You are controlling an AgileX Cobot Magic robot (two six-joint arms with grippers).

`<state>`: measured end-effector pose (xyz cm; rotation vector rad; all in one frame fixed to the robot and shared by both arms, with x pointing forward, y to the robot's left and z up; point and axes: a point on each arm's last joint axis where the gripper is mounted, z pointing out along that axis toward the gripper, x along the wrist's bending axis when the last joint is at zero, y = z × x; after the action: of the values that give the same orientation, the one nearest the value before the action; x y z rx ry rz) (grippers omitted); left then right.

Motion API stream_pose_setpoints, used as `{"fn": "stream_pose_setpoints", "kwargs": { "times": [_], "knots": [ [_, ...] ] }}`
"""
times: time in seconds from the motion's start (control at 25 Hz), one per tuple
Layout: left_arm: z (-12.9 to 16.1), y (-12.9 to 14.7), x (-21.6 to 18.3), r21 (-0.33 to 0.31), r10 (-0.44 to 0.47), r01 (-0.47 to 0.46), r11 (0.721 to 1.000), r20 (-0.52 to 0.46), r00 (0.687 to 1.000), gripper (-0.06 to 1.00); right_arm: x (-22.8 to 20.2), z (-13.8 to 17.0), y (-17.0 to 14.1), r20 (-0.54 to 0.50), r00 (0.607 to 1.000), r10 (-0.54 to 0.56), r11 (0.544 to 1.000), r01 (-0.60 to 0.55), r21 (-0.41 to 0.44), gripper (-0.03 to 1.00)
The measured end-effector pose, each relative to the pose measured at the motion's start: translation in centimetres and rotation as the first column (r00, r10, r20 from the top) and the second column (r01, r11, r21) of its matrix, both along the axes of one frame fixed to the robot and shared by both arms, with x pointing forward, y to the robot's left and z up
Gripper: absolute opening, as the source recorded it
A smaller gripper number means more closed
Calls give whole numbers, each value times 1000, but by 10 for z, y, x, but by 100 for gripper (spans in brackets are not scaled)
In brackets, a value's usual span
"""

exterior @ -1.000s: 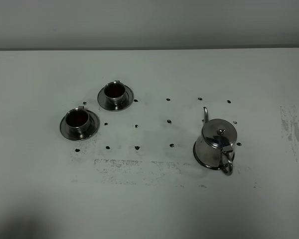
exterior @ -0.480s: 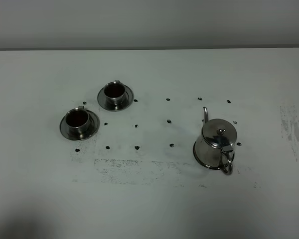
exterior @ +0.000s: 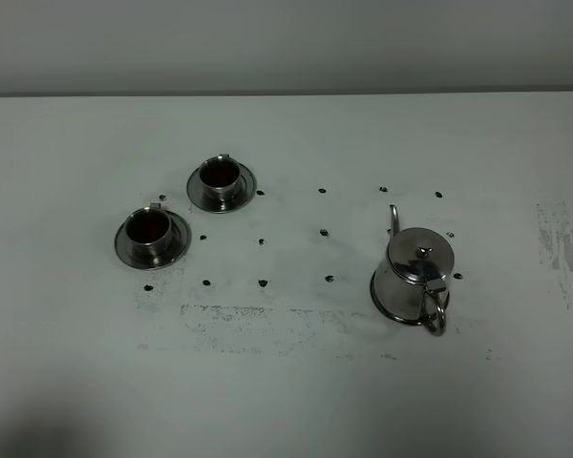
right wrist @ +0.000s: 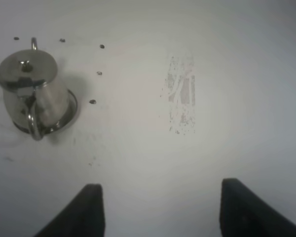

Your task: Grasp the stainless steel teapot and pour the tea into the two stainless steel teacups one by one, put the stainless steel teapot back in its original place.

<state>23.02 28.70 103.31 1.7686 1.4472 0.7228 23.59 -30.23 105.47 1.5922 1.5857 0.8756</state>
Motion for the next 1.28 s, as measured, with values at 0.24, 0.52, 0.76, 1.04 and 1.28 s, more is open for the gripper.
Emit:
{"fn": "stream_pose_setpoints", "kwargs": {
  "times": [0.24,0.52,0.76,1.04,1.28],
  "knots": [
    [0,0,0,0,0,0,1000,0,1000,55,0,0,0,-1,1000,0,1000,0,0,50],
    [0,0,0,0,0,0,1000,0,1000,55,0,0,0,-1,1000,0,1000,0,0,50],
    [0,0,0,0,0,0,1000,0,1000,55,0,0,0,-1,1000,0,1000,0,0,50],
    [0,0,0,0,0,0,1000,0,1000,55,0,0,0,-2,1000,0,1000,0,0,50],
    [0,0,0,0,0,0,1000,0,1000,55,0,0,0,-2,1000,0,1000,0,0,50]
  ]
}}
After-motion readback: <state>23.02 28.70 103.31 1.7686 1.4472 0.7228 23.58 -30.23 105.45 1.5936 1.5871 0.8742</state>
